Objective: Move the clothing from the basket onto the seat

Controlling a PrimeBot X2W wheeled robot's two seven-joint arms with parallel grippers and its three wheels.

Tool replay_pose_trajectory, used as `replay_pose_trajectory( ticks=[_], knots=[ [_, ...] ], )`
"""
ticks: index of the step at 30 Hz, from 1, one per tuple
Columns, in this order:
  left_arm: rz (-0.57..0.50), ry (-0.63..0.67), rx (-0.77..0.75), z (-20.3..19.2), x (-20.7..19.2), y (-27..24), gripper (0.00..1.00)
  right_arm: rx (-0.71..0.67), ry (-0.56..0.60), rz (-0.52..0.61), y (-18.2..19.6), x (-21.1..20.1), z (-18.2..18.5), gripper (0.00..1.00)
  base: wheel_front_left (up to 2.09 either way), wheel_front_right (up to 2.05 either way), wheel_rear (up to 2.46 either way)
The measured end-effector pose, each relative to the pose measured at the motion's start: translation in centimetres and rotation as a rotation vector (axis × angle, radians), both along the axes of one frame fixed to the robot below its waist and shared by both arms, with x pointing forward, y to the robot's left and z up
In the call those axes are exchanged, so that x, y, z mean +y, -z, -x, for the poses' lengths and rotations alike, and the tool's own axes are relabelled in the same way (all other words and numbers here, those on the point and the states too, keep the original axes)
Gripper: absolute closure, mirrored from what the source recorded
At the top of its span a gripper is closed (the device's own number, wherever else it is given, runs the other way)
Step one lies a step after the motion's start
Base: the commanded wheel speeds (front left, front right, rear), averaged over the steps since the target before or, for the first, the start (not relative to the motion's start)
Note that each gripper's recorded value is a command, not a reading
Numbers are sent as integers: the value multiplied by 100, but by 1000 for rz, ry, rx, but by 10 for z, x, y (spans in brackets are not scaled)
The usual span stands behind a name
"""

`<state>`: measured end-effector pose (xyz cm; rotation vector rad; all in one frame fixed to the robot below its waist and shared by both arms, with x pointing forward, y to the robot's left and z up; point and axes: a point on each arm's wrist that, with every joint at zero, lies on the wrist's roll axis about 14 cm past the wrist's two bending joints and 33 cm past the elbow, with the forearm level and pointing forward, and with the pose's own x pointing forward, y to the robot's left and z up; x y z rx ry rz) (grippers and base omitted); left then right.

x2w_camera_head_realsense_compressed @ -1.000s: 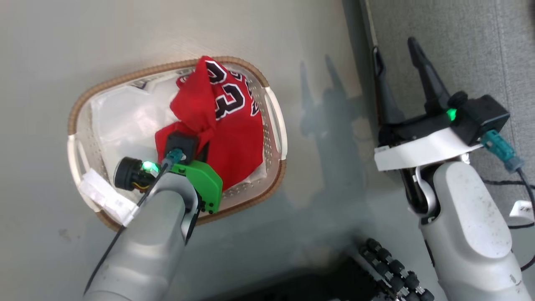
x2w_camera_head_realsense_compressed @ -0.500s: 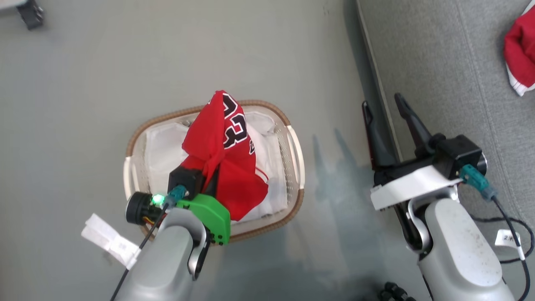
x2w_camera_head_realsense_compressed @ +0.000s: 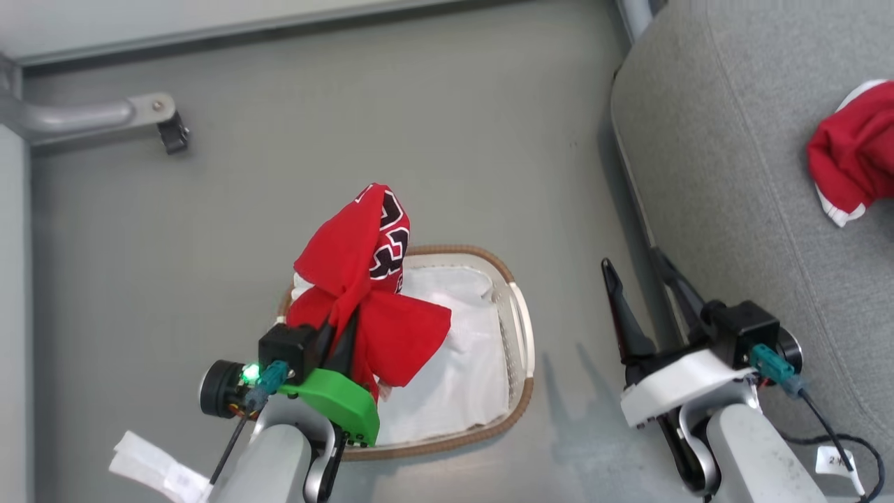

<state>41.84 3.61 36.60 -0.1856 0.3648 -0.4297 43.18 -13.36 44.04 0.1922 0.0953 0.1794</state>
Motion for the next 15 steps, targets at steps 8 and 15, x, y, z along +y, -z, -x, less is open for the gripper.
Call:
replay_pose_trajectory(
  ticks=[8,15],
  knots=[
    [50,-51,-176,1,15,-65,100,-8,-32,-2,-10,12,29,0,0,0,0],
    [62,-45,-344,4,17,-122,100,-39,-50,-5,-23,18,45,0,0,0,0]
  ],
)
